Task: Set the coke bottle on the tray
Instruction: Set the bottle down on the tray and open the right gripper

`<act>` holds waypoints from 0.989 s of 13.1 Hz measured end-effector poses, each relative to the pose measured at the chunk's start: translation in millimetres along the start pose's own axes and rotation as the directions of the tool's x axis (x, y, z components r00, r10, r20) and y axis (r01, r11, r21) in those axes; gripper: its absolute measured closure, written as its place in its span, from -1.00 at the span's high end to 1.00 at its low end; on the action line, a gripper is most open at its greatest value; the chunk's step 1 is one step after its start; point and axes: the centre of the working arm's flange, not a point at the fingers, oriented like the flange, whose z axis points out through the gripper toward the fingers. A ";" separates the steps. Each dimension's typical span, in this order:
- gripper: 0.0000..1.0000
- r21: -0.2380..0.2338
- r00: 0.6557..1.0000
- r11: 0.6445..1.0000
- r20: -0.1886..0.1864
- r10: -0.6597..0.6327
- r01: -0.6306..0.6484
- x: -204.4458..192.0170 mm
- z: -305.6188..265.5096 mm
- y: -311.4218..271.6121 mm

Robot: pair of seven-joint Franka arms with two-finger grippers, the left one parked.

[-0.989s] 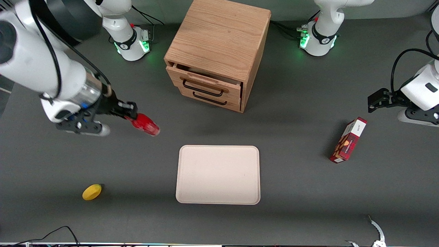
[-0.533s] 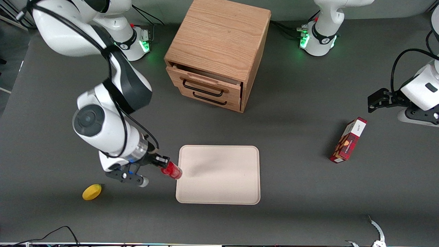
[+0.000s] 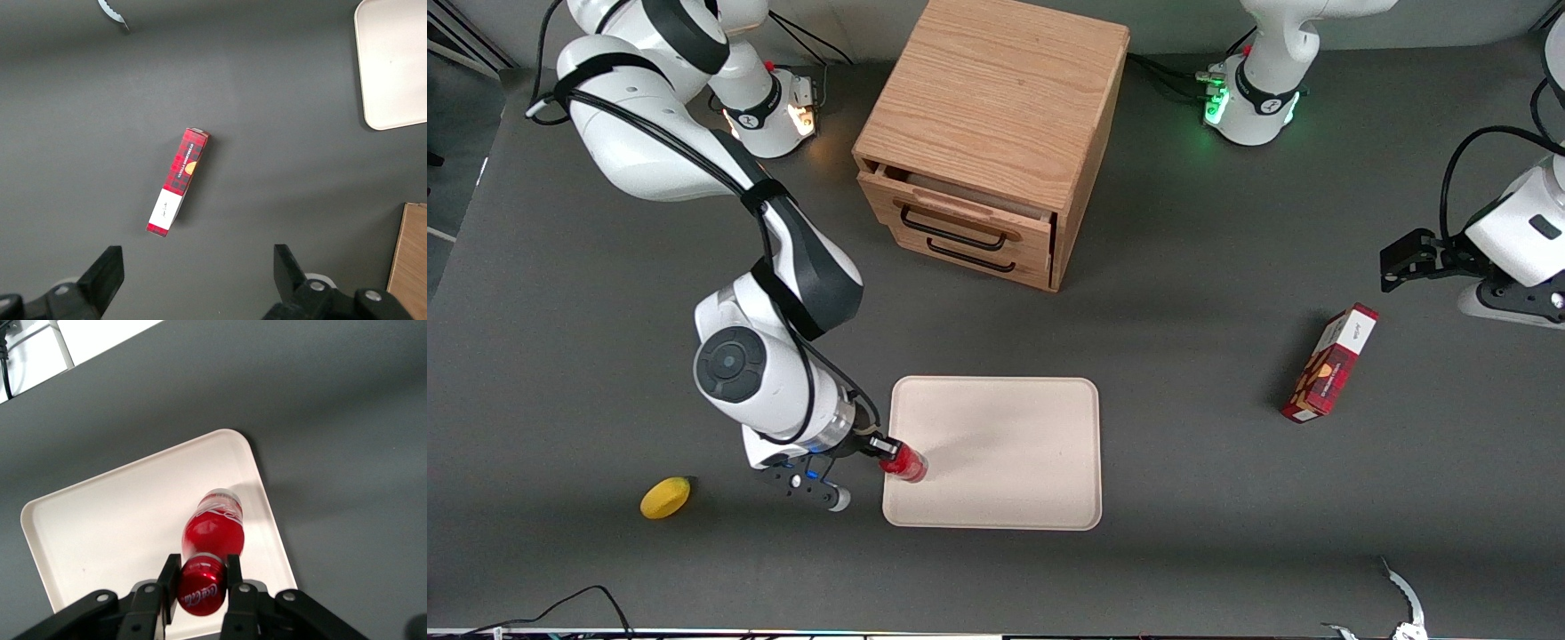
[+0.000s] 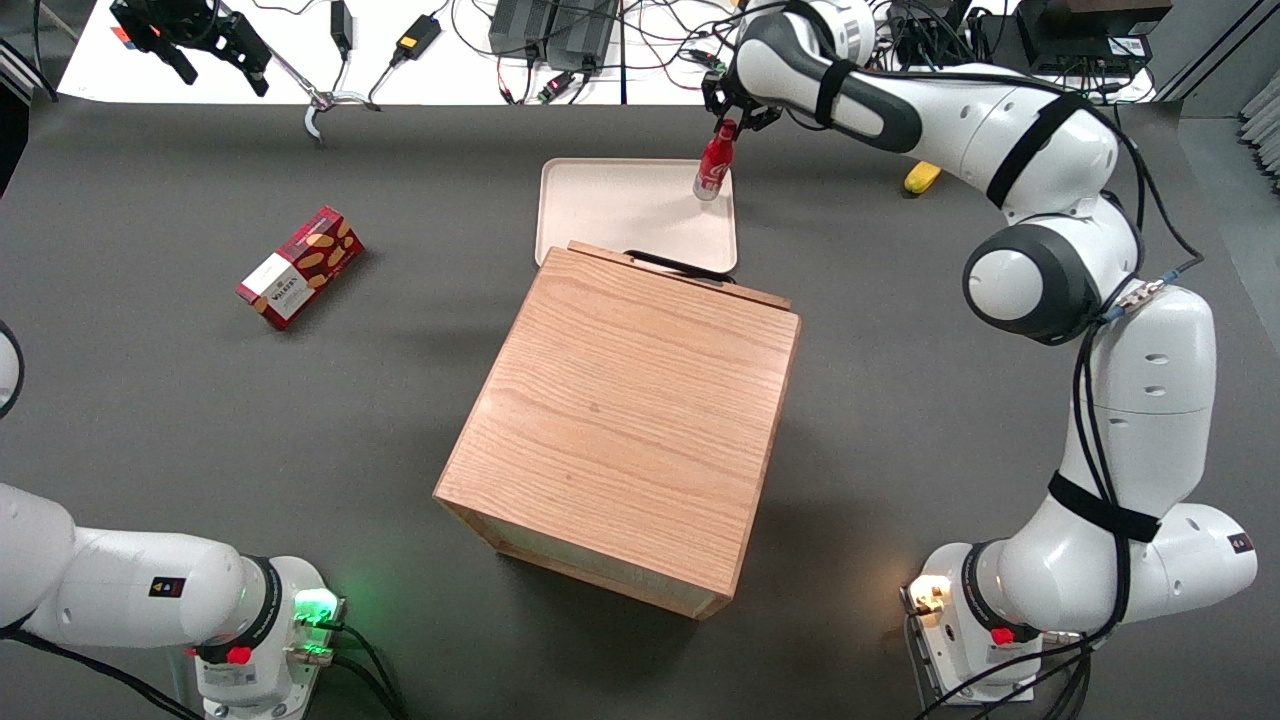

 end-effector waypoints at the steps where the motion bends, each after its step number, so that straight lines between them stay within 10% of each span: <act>1: -0.37 -0.011 1.000 1.000 -0.007 0.003 -0.003 -1.3 4.3 -1.1; 8: -0.29 -0.029 0.999 1.000 -0.036 0.009 -0.010 -0.1 28.4 -1.4; 13: 0.82 -0.016 0.999 1.000 -0.043 0.011 -0.012 1.5 18.8 -4.1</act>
